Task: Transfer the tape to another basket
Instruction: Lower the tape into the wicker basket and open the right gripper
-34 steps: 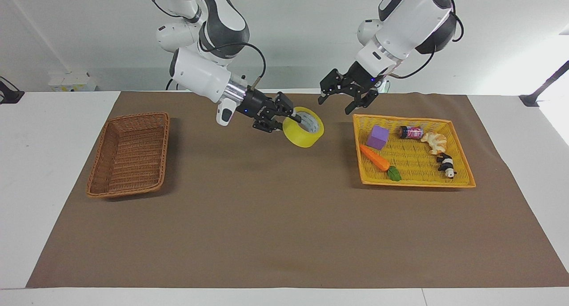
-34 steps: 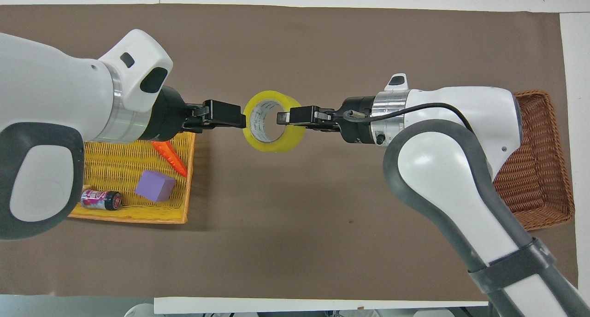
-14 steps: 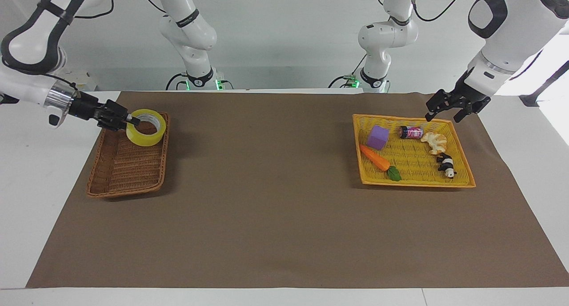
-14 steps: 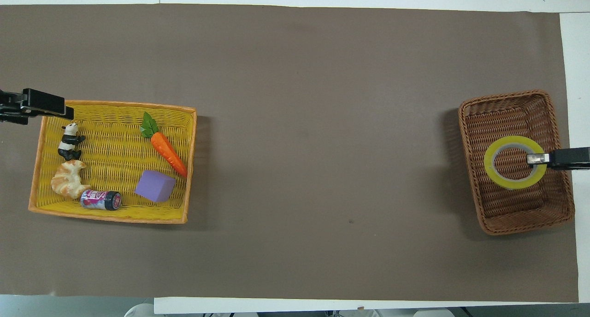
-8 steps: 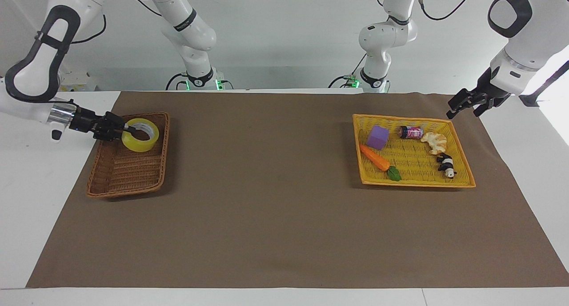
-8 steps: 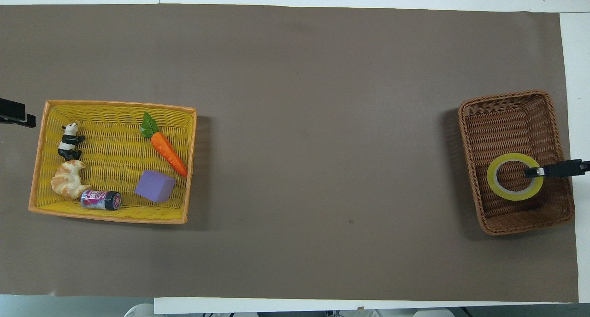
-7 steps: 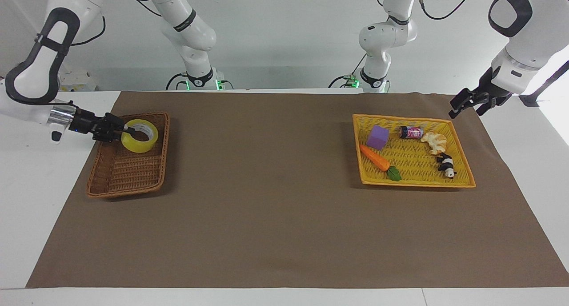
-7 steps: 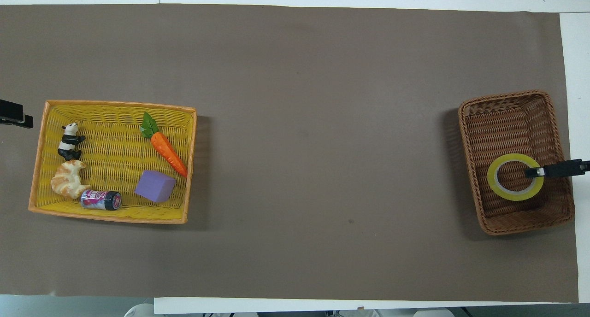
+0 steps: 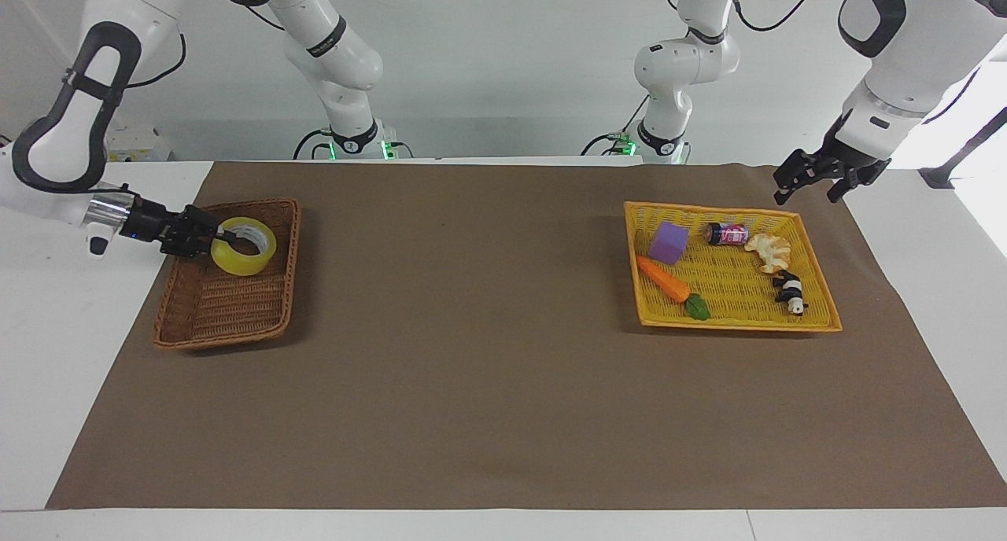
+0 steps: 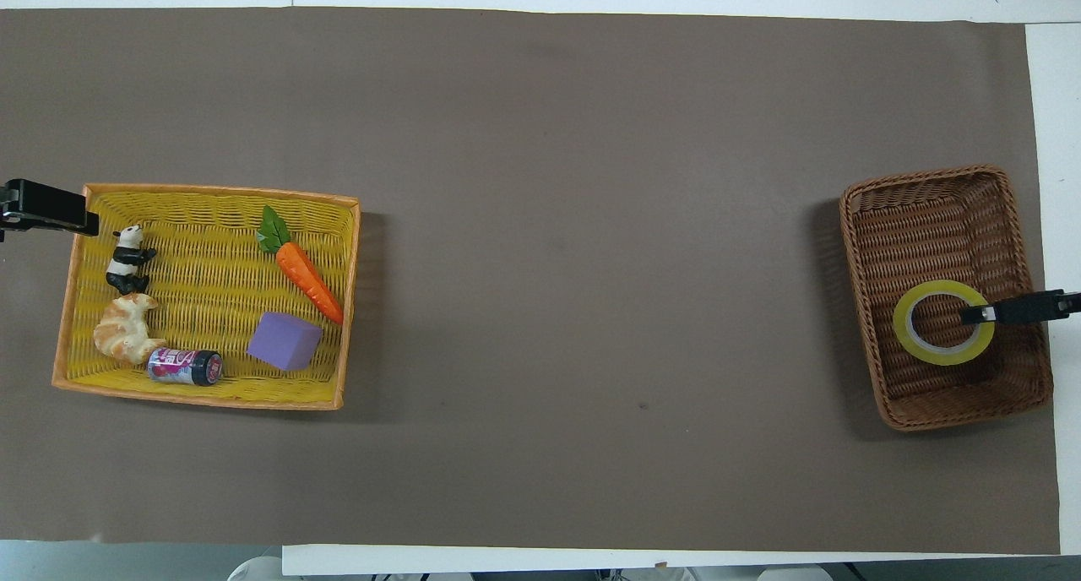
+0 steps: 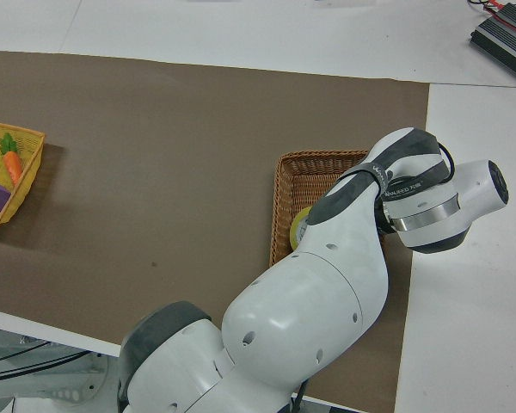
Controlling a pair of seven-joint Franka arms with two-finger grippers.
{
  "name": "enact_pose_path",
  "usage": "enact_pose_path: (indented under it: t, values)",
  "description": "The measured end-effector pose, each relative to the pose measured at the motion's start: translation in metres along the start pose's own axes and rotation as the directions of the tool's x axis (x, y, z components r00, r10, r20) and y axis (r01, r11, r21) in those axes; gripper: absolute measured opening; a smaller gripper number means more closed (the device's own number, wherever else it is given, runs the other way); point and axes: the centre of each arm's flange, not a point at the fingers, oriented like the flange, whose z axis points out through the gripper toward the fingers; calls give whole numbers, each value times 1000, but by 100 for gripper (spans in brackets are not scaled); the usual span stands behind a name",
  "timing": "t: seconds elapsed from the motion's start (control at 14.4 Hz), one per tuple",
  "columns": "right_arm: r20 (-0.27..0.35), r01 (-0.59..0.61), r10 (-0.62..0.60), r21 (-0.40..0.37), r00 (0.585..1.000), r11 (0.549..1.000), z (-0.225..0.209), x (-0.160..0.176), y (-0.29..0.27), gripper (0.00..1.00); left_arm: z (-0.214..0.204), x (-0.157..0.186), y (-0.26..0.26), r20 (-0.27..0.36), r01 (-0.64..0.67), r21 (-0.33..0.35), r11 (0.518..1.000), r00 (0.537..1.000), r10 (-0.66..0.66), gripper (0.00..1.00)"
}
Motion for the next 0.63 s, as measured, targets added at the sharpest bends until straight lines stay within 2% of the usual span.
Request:
enact_pose_path:
  t: [0.21,0.63]
  values:
    - [6,9,-9,5,1000,1000,6,0,1,53,-2,1,6,-15,-12,4,1000,1000,12,100]
    - [-2,27,-27,-12,1000,1000,11,1,5,53,-4,1,-14,-22,24,8,1000,999,-24,100]
